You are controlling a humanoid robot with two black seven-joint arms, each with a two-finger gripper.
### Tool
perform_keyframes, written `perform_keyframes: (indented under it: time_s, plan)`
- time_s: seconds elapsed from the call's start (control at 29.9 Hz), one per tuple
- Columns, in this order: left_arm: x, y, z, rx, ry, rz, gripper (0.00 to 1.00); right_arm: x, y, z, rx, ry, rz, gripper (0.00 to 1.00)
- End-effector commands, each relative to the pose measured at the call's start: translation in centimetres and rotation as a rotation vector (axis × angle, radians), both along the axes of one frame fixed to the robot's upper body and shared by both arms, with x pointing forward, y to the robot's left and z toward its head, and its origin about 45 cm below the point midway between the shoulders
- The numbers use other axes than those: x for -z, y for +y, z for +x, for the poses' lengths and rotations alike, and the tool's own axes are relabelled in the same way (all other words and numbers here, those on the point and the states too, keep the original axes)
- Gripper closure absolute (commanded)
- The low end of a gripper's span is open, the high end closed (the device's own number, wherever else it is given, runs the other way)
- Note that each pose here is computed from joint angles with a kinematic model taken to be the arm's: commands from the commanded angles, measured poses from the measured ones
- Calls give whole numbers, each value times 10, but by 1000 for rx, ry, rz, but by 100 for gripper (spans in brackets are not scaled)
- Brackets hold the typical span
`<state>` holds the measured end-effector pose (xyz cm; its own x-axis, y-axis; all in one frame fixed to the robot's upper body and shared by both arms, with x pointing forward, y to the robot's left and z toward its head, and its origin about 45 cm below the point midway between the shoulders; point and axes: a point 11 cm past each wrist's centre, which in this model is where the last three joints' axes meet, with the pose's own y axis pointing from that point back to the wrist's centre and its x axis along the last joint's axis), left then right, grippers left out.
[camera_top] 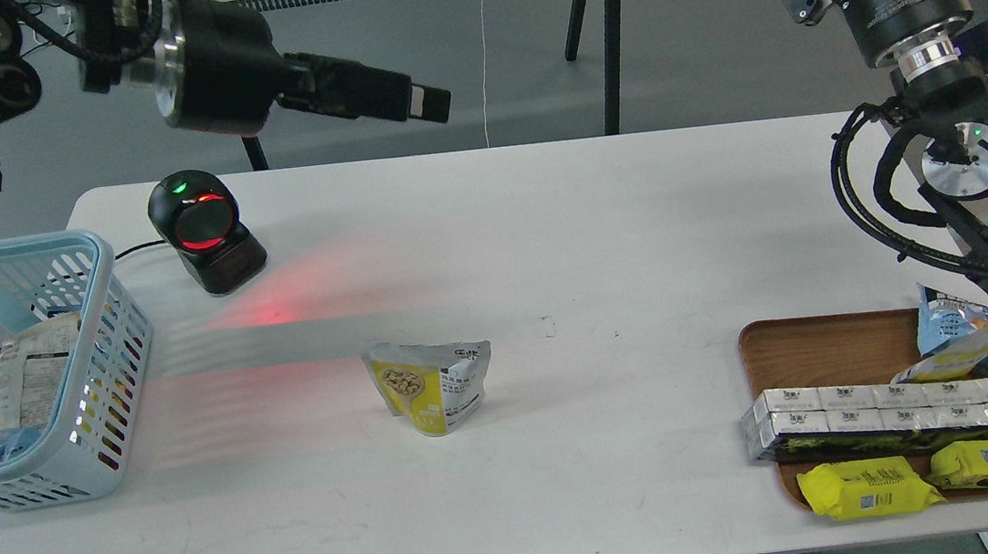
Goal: Scan snack and place in basket
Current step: 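Reach the left gripper down and grasp the snack bag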
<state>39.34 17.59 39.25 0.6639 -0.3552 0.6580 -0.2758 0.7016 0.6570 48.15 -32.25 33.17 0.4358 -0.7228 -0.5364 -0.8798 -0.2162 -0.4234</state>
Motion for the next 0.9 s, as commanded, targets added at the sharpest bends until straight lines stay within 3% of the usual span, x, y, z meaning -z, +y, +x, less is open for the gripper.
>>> perform_keyframes:
  time_s: [0.0, 0.37, 0.67, 0.8, 0.87]
  plan:
    - [25, -8, -14, 85, 27, 191, 0, 1, 0, 0, 1, 3, -1, 2]
    - [80, -30, -39, 265, 95, 486, 0, 15, -5, -5, 10, 30, -1, 2]
    - [121, -23, -52, 300, 173, 556, 1, 20, -13, -8, 24, 41, -1, 2]
    - [143, -18, -48, 296, 145, 508, 6, 22, -13, -8, 24, 45, -1, 2]
    - [153, -16, -48, 291, 130, 474, 14, 24, -13, -9, 25, 50, -1, 2]
